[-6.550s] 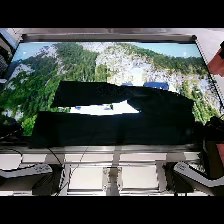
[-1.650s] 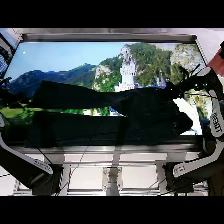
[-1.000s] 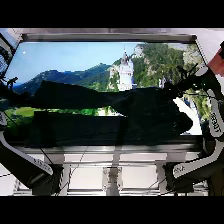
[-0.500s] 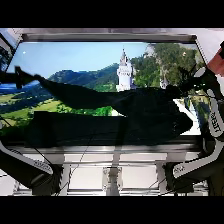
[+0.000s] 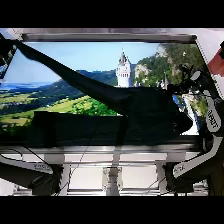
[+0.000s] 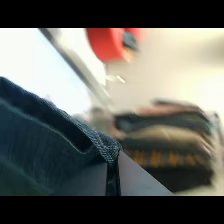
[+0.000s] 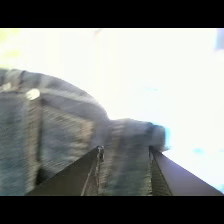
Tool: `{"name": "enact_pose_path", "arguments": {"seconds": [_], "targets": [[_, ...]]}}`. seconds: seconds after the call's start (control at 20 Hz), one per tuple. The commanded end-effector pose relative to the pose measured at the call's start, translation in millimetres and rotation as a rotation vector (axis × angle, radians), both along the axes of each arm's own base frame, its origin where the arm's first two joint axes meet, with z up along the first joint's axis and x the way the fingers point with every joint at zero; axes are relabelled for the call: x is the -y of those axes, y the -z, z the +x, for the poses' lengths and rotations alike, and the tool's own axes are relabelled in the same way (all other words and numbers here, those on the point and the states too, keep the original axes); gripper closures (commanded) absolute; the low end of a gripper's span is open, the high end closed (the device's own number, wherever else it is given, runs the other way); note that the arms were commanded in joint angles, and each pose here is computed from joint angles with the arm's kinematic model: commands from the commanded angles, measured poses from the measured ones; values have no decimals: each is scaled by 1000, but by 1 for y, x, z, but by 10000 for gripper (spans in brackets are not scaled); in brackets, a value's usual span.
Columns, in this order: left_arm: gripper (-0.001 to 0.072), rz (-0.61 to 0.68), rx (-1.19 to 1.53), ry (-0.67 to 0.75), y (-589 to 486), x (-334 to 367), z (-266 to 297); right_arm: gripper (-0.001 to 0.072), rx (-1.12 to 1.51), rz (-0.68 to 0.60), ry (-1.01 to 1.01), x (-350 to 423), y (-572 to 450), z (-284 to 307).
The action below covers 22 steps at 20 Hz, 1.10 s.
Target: Fold the clothes and pants, and hang the long-sleeved shirts on hangers.
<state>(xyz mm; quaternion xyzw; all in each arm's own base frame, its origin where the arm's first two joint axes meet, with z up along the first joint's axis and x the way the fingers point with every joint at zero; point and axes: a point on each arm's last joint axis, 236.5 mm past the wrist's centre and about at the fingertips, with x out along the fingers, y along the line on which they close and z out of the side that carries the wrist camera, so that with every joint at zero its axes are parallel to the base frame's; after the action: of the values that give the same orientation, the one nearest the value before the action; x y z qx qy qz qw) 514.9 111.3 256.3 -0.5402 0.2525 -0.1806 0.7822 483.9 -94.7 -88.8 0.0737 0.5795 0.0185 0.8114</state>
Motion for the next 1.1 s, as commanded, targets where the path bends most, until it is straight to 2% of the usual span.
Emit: {"name": "enact_pose_path", "arguments": {"seconds": [0.0, 0.15, 0.25, 0.35, 0.5, 0.55, 0.6, 0.9, 1.05], "targets": [[685, 149, -219, -241, 27, -43, -13, 370, 6, -24, 50, 32, 4, -4], [685, 302, -503, -425, 62, -78, -58, 370, -27, -19, 38, 41, 6, -16], [685, 353, -655, -481, 81, -91, -87, 371, -23, -13, 39, 39, 6, -15], [685, 414, -780, -491, 101, -101, -109, 371, 4, 38, 3, 25, 2, -9], [685, 577, -959, -448, 135, -114, -135, 370, 76, 94, -38, 7, -5, 6], [685, 615, -990, -422, 145, -114, -135, 365, 90, 93, -37, 4, -5, 11], [684, 632, -1003, -400, 153, -112, -132, 312, 92, 99, -38, 0, -2, 13], [684, 666, -999, -332, 194, -103, -97, 309, 52, 184, -65, -30, 25, 14], [684, 683, -957, -343, 198, -107, -83, 310, 84, 208, -79, -39, 18, 21]]}}
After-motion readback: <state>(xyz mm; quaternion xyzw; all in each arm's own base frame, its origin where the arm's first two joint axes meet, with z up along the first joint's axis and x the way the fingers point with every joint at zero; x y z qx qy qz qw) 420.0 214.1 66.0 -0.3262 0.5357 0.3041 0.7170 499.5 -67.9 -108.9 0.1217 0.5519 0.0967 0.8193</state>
